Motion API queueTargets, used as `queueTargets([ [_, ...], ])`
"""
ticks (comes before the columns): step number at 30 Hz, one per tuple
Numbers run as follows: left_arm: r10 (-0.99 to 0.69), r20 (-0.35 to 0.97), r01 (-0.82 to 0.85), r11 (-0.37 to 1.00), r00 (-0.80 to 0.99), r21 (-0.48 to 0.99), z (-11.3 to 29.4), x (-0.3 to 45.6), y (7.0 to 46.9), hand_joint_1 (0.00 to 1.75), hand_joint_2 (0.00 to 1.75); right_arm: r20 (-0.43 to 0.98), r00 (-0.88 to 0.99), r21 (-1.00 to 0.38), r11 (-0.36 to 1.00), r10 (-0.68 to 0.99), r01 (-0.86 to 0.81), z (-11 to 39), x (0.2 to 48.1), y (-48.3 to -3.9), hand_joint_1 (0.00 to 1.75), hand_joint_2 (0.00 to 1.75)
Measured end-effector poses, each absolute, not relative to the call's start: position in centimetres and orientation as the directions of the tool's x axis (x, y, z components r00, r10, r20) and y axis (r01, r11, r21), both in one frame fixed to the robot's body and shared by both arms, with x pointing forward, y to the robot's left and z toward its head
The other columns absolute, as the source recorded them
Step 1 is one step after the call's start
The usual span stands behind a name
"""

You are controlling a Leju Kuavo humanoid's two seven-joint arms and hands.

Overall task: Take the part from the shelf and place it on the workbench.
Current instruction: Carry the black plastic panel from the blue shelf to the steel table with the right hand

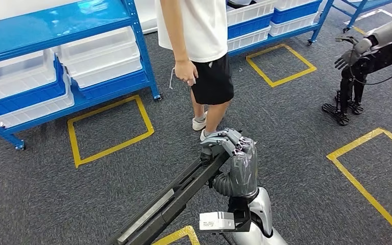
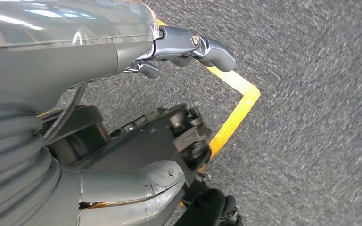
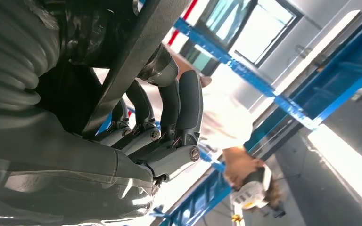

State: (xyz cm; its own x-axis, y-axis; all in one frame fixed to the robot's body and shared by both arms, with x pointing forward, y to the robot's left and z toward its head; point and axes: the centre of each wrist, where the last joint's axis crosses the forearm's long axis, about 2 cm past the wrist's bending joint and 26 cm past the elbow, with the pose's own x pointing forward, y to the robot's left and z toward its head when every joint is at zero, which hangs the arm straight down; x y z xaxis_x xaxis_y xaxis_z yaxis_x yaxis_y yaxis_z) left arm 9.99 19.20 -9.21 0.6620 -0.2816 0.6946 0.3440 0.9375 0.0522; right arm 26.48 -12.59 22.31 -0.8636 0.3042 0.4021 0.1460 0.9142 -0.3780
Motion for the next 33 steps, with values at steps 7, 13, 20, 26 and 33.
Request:
queueTargets([
  [7, -0.284, 0.693, 0.341, 0.938, 0.663, 0.057, -9.3, 10.0, 19.5, 0.0, 1.75, 0.403, -0.864, -0.373, 0.916, 0.302, 0.146, 22.3, 26.3, -12.7, 1.75, 1.75],
  [13, -0.289, 0.68, 0.344, 0.937, 0.673, 0.058, -9.3, 9.7, 19.5, 0.0, 1.75, 0.41, -0.859, -0.371, 0.917, 0.306, 0.149, 21.9, 25.9, -12.9, 1.75, 1.75],
  [20, -0.301, 0.668, 0.353, 0.934, 0.681, 0.061, -9.5, 8.9, 19.8, 0.0, 1.75, 0.443, -0.834, -0.366, 0.916, 0.329, 0.167, 20.4, 24.4, -13.6, 1.75, 1.75],
  [26, -0.308, 0.672, 0.356, 0.932, 0.673, 0.07, -9.5, 9.1, 19.9, 0.0, 1.75, 0.444, -0.834, -0.365, 0.916, 0.328, 0.166, 20.2, 24.0, -13.7, 1.75, 1.75],
  [33, -0.241, 0.706, 0.271, 0.96, 0.665, 0.072, -9.5, 9.6, 20.3, 0.0, 1.75, 0.448, -0.847, -0.369, 0.922, 0.288, 0.118, 20.4, 24.2, -13.6, 1.75, 1.75],
])
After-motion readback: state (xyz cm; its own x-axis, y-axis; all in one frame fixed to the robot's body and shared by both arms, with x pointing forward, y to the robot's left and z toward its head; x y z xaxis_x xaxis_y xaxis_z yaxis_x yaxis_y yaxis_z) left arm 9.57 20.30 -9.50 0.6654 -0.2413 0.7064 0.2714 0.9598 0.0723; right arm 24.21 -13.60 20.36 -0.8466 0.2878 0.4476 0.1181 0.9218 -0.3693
